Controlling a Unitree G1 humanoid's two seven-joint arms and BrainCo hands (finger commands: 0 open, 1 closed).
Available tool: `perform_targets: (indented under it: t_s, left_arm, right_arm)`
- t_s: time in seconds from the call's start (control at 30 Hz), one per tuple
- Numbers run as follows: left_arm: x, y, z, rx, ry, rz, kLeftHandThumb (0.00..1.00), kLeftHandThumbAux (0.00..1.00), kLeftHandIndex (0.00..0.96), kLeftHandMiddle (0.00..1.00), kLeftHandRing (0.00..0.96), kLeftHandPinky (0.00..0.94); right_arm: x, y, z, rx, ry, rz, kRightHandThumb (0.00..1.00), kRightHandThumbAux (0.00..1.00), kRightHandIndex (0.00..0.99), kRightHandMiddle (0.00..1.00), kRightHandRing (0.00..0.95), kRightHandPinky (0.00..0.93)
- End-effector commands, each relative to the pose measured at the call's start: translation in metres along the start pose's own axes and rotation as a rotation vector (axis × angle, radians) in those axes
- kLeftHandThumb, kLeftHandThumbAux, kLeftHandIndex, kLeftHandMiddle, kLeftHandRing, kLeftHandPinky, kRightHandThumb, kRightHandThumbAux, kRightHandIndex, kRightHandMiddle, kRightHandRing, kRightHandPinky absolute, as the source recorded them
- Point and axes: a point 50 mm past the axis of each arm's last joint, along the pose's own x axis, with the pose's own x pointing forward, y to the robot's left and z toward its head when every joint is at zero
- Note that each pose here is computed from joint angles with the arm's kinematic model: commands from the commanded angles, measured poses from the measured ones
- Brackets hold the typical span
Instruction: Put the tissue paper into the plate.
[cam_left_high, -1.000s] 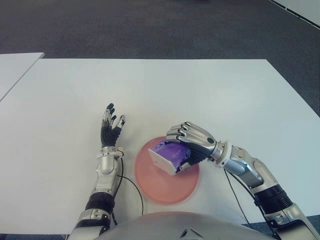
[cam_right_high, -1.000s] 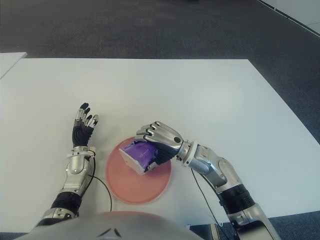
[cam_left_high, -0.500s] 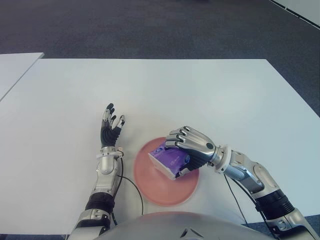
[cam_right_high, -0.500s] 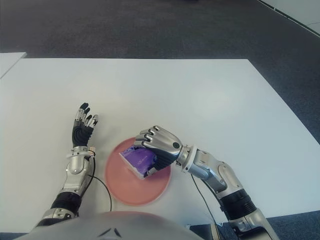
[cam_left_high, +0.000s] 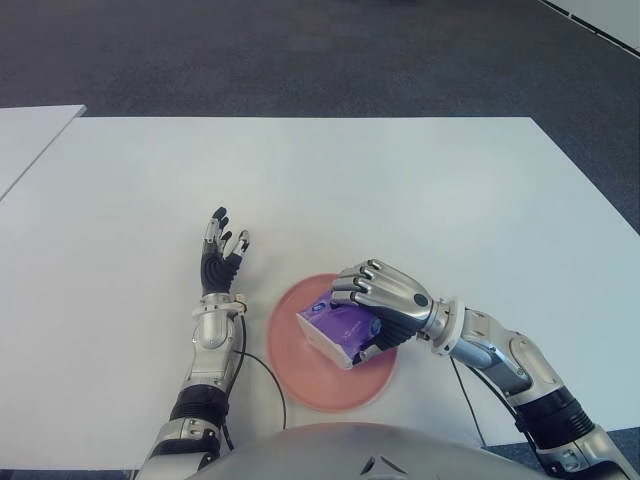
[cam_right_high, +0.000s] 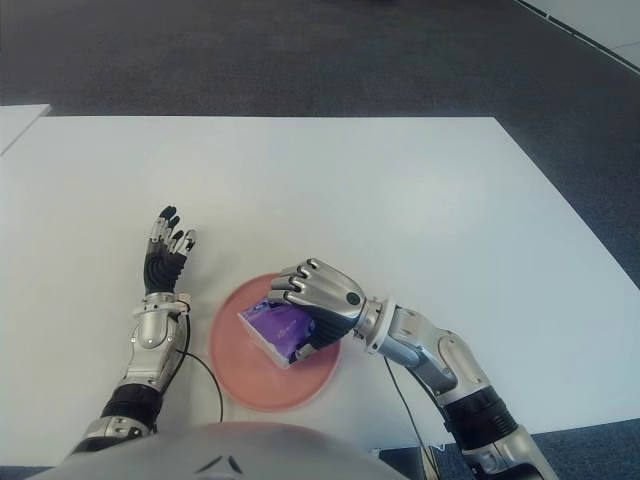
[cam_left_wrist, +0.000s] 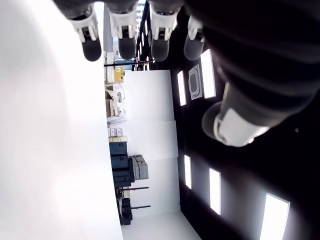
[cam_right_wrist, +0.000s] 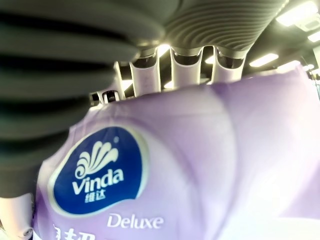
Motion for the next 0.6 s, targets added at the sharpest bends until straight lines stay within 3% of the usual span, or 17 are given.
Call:
perform_targets:
  t_s: [0.03,0.23,0.4,0.6]
  left_arm:
    - [-0.0266,0.0033,-0.0248,0.028,0.139,-0.002,0.198,0.623,0.065,0.024,0.0,0.0]
    - [-0.0263,0.0031,-0.025,0.024,0.146,0.0,0.201,0.631,0.069,0.024,0.0,0.0]
    - [-0.0261,0.0027,-0.0251,0.018,0.148,0.003,0.207,0.637,0.073,0.027,0.0,0.0]
    - [-0.0261,0.0026,-0.0251,0.017,0.148,0.002,0.208,0.637,0.068,0.028,0.0,0.0]
  right_arm:
    - [-0.0055,0.0103,-0.0003,0.091,0.045,0.022,0.838,0.67,0.434,0.485,0.671,0.733]
    - [-0.0083,0.0154,-0.0004,0.178,0.056,-0.018,0.838,0.67,0.435,0.487,0.707,0.778]
    - [-0.0096,0.0171,-0.001,0.203,0.064,-0.017,0.838,0.67,0.434,0.487,0.699,0.737]
    - [-0.0108,0.019,-0.0015,0.228,0.093,0.016,0.836,0.673,0.431,0.482,0.574,0.521]
